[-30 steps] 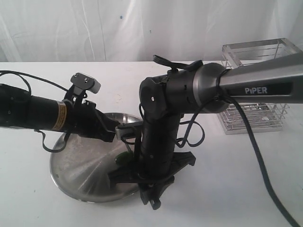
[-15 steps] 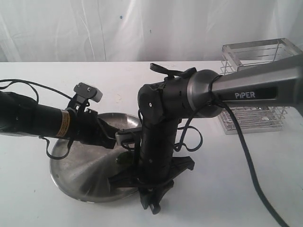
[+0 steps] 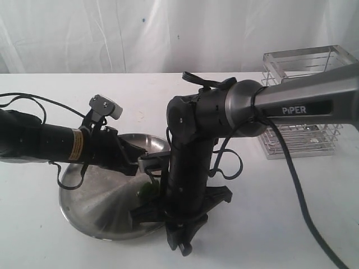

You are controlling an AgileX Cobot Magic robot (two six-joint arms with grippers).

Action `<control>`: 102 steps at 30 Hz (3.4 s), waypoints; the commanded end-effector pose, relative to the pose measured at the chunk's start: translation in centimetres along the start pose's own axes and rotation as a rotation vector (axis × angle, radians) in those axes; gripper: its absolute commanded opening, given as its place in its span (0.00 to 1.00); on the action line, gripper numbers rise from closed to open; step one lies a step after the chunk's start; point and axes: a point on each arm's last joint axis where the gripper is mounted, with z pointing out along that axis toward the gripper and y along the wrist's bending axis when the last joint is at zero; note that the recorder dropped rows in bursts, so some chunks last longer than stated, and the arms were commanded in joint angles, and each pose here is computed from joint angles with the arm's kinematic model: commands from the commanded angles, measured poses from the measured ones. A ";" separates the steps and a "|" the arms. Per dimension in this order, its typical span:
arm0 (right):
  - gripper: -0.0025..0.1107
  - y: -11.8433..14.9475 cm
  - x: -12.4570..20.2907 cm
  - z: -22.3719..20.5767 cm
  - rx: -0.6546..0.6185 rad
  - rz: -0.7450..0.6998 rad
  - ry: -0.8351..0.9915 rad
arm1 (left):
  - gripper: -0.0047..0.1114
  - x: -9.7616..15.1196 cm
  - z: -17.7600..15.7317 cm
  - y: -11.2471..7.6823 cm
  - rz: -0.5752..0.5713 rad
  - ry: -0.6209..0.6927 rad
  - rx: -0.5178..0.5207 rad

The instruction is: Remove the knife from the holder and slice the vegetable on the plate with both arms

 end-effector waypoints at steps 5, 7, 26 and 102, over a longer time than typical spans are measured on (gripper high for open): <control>0.02 0.5 0.3 0.0 -0.020 -0.046 0.015 | 0.04 0.4 1.2 -0.1 -0.087 -0.055 0.053; 0.02 0.5 0.3 0.0 -0.020 -0.049 0.019 | 0.04 0.4 1.4 -0.2 -0.094 -0.086 0.081; 0.02 0.0 1.4 0.0 0.025 -0.079 0.136 | 0.04 3.9 2.7 -1.9 -0.215 0.221 0.166; 0.02 -4.5 0.5 -4.3 0.070 -0.152 -0.007 | 0.04 -4.3 -7.1 -6.0 0.291 0.002 0.020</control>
